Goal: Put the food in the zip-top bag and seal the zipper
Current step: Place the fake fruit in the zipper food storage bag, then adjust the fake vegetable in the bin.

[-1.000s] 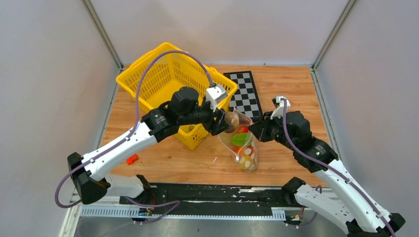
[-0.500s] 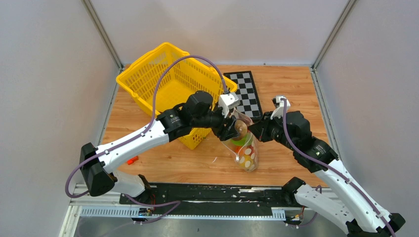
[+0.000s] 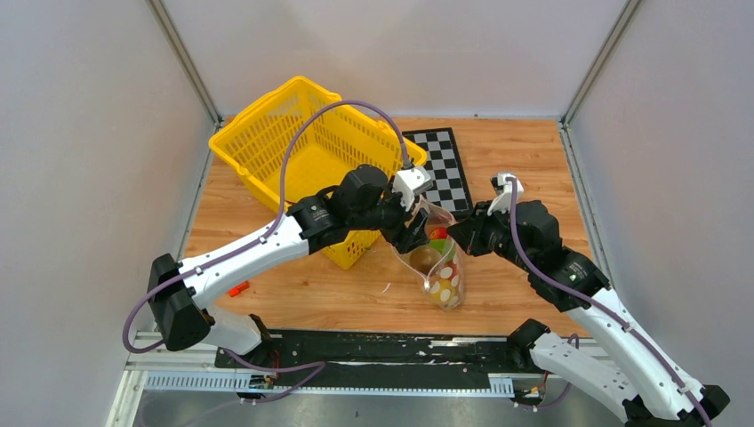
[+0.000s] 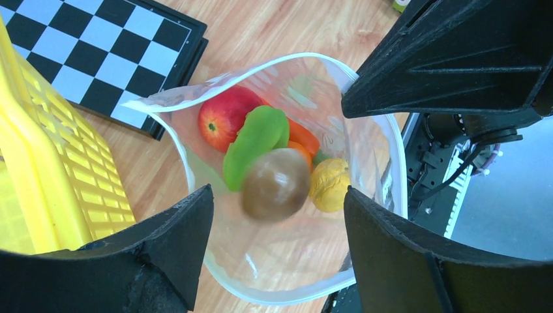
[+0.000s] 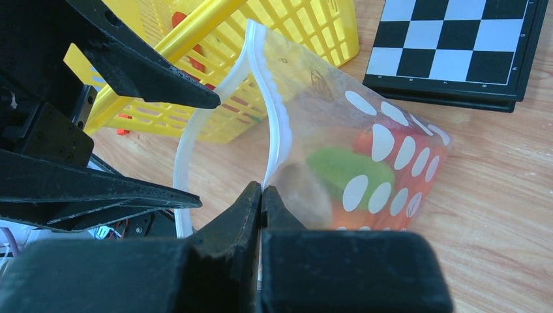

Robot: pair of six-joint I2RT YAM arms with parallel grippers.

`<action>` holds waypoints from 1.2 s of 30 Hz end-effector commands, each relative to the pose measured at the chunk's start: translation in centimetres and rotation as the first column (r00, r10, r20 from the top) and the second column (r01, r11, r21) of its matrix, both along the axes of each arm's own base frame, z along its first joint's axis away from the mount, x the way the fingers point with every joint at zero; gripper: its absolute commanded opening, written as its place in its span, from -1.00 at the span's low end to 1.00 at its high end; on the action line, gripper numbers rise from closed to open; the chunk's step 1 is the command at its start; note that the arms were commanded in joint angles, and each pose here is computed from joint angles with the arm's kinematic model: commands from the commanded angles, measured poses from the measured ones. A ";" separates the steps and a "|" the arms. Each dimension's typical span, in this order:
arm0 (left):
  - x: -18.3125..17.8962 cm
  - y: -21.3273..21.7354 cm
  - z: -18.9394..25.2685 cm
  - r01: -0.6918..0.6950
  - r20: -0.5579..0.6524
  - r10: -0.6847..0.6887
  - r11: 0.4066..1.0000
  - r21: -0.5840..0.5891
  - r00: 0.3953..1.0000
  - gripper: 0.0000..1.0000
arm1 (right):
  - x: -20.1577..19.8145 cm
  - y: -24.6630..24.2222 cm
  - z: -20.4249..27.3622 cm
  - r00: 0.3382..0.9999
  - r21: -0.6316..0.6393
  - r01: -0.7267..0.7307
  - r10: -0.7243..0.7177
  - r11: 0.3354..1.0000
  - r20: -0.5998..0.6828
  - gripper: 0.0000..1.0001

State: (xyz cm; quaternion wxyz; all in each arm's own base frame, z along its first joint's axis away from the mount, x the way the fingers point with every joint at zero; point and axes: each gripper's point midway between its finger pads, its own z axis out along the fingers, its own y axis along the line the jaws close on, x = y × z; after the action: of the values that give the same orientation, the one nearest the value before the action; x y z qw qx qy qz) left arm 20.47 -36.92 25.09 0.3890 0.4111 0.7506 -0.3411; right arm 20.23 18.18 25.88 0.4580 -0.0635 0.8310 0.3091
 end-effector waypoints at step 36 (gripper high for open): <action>17.7 20.9 4.5 -0.937 -0.121 0.929 0.346 -0.047 0.349 1.00 | 0.1 0.5 1.7 0.999 0.054 -0.012 0.009 0.998 0.053 -1.00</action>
State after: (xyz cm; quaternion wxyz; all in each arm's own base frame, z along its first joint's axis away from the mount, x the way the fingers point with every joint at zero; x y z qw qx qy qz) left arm 34.72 -19.36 29.78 0.5270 0.0271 0.8404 -0.1239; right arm 20.12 18.11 26.01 0.4606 -0.0635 0.8289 0.3110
